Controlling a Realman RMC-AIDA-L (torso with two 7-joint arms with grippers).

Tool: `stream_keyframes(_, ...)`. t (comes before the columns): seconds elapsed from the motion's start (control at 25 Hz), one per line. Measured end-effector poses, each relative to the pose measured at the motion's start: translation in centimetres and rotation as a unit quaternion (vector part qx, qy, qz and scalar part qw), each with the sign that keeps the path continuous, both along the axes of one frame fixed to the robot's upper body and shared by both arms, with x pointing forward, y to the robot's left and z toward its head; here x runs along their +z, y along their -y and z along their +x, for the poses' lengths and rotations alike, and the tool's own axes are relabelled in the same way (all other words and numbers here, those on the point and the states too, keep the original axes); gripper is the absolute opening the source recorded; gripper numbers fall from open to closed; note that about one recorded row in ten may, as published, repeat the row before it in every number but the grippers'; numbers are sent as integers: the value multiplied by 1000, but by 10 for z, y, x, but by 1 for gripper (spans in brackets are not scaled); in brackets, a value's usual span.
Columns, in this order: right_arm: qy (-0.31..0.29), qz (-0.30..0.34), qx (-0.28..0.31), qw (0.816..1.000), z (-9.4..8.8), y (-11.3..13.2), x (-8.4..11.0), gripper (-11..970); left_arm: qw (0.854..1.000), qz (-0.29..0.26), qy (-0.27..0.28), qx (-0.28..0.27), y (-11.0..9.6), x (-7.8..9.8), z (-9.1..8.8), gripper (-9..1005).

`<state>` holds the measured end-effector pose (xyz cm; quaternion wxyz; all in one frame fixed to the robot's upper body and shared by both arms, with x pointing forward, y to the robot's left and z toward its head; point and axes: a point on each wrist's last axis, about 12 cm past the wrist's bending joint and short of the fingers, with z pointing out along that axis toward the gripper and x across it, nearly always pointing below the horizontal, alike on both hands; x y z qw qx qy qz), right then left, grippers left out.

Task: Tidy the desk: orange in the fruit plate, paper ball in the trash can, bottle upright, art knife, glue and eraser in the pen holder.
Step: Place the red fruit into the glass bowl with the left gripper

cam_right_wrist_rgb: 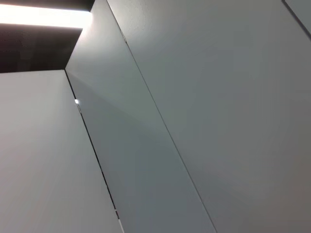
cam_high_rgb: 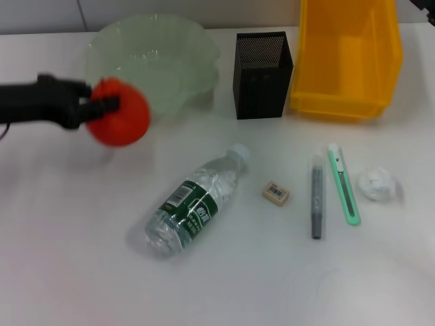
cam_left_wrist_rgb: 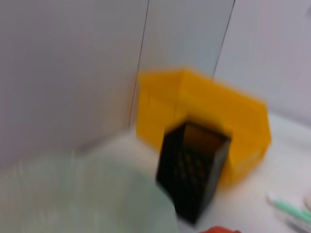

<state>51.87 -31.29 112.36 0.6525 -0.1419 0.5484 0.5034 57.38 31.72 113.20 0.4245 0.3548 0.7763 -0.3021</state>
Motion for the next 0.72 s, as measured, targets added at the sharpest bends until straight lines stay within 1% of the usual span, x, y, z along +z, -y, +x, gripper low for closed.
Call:
stream_keyframes(0.04,0,0,0,1000,0,0,0,824,1000,-4,21,1,4,5,6,302)
stream_keyframes(0.08,1,2,5,1000,-4,0,-1,825,999,-2,37,5,8,7,12,283)
stream_keyframes(0.16,0,3,8,1000,-6,0,-2,825,998,4,64,13,19,8,22,246)
stream_keyframes(0.28,-7,7,11,1000,-10,-1,-6,825,994,21,106,29,37,6,38,221)
stream_keyframes(0.4,-17,10,12,1000,-14,-1,-11,825,988,28,145,46,56,0,56,201)
stream_keyframes(0.48,-20,12,12,1000,-15,-1,-12,825,983,31,173,57,69,-8,66,193)
stream_keyframes(0.52,-23,13,12,1000,-16,-1,-13,825,981,33,180,59,71,-9,68,189)
stream_keyframes(0.6,-31,14,14,999,-19,-2,-17,825,974,56,208,66,77,-14,73,181)
stream_keyframes(0.72,-33,15,15,999,-20,-2,-18,825,966,94,229,76,81,-25,77,169)
